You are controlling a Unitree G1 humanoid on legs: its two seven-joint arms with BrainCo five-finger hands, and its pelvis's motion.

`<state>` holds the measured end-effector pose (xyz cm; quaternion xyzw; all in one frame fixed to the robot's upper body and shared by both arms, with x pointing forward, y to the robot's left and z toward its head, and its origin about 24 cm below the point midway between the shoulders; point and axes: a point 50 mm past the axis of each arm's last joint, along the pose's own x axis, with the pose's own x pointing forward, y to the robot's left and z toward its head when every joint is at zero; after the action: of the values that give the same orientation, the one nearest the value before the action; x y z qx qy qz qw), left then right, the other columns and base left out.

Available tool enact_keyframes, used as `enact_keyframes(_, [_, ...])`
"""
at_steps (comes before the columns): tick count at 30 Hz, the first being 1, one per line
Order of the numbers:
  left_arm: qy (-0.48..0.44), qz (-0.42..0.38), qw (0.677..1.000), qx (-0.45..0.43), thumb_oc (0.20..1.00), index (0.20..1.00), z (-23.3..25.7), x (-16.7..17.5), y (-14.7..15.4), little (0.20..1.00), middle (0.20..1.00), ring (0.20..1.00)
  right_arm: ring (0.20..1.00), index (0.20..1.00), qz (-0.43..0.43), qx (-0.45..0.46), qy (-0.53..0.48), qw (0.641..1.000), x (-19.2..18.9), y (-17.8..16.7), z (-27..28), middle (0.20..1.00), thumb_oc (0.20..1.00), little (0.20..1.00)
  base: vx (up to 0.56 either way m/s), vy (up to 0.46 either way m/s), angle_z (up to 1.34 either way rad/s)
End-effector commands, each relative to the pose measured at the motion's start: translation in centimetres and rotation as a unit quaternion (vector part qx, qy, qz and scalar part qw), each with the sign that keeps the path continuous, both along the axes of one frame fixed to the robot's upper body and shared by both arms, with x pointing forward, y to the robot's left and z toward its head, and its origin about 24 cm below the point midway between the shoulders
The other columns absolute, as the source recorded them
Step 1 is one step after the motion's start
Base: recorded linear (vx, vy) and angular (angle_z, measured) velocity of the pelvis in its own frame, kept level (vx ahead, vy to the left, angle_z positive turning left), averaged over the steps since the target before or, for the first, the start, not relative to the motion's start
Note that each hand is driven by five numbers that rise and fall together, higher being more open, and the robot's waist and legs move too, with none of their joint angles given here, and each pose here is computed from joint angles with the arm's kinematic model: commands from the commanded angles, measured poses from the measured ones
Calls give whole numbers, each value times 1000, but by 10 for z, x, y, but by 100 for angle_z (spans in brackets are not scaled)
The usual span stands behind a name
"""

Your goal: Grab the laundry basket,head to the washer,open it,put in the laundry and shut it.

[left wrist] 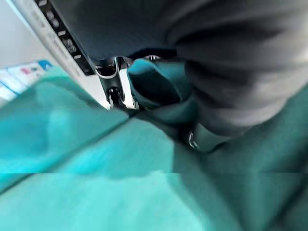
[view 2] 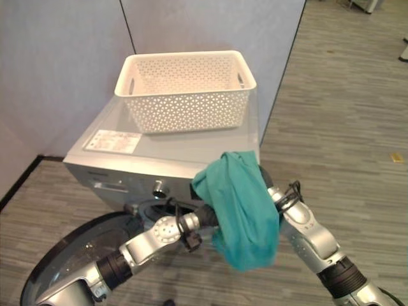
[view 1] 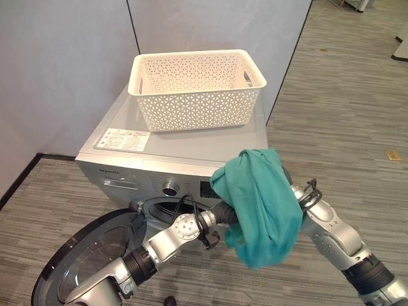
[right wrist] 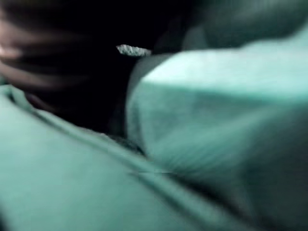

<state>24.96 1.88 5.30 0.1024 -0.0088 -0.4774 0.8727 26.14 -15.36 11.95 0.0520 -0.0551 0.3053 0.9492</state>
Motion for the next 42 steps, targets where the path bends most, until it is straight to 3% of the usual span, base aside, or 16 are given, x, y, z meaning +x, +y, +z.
enact_keyframes(1, [-77, 27, 996, -37, 200, 200, 27, 19, 0, 200, 200, 200, 200, 200, 11, 52, -74, 996, -6, 1, 33, 200, 200, 200, 0, -7, 15])
enact_keyframes(5, [-78, 47, 995, -35, 200, 200, 25, 21, 10, 200, 200, 200, 200, 200, -4, 33, -65, 997, -8, -10, 29, 200, 200, 200, 3, -2, 6])
enact_keyframes(6, [-82, 58, 994, -33, 200, 200, 25, 21, 18, 200, 200, 200, 467, 467, -11, 6, -60, 998, -11, -19, 25, 467, 467, 467, 0, 0, 0])
enact_keyframes(7, [-82, 58, 994, -33, 200, 200, 25, 21, 18, 200, 200, 200, 558, 558, -11, 6, -60, 998, -11, -19, 25, 558, 558, 558, 0, 0, 0])
enact_keyframes(8, [-83, 60, 994, -34, 200, 200, 24, 20, 22, 200, 200, 200, 909, 909, -11, -12, -59, 998, -12, -23, 25, 909, 909, 909, 0, 0, 0])
enact_keyframes(9, [-87, 69, 993, -35, 200, 200, 25, 20, 26, 200, 200, 200, 1000, 1000, -14, -32, -65, 997, -14, -29, 27, 1000, 1000, 1000, 0, 0, 0])
enact_keyframes(22, [-84, 183, 978, -58, 200, 200, 18, 20, 82, 200, 200, 200, 1000, 1000, -136, -144, -184, 963, -23, -96, 81, 1000, 1000, 1000, 3, 4, -2])
enact_keyframes(30, [-67, 226, 970, -66, 200, 200, 11, 15, 104, 200, 200, 200, 1000, 1000, -154, -202, -177, 951, -30, -116, 89, 1000, 1000, 1000, 3, 2, -10])
enact_keyframes(37, [-44, 253, 964, -70, 200, 200, 3, 5, 116, 200, 200, 200, 1000, 1000, -366, -100, -132, 916, -38, -164, 48, 1000, 1000, 1000, 8, -3, -4])
enact_keyframes(42, [7, 259, 961, -93, 200, 200, -10, -3, 111, 200, 200, 200, 1000, 1000, -467, -66, -48, 880, -45, -176, -9, 1000, 1000, 1000, 6, -2, 0])
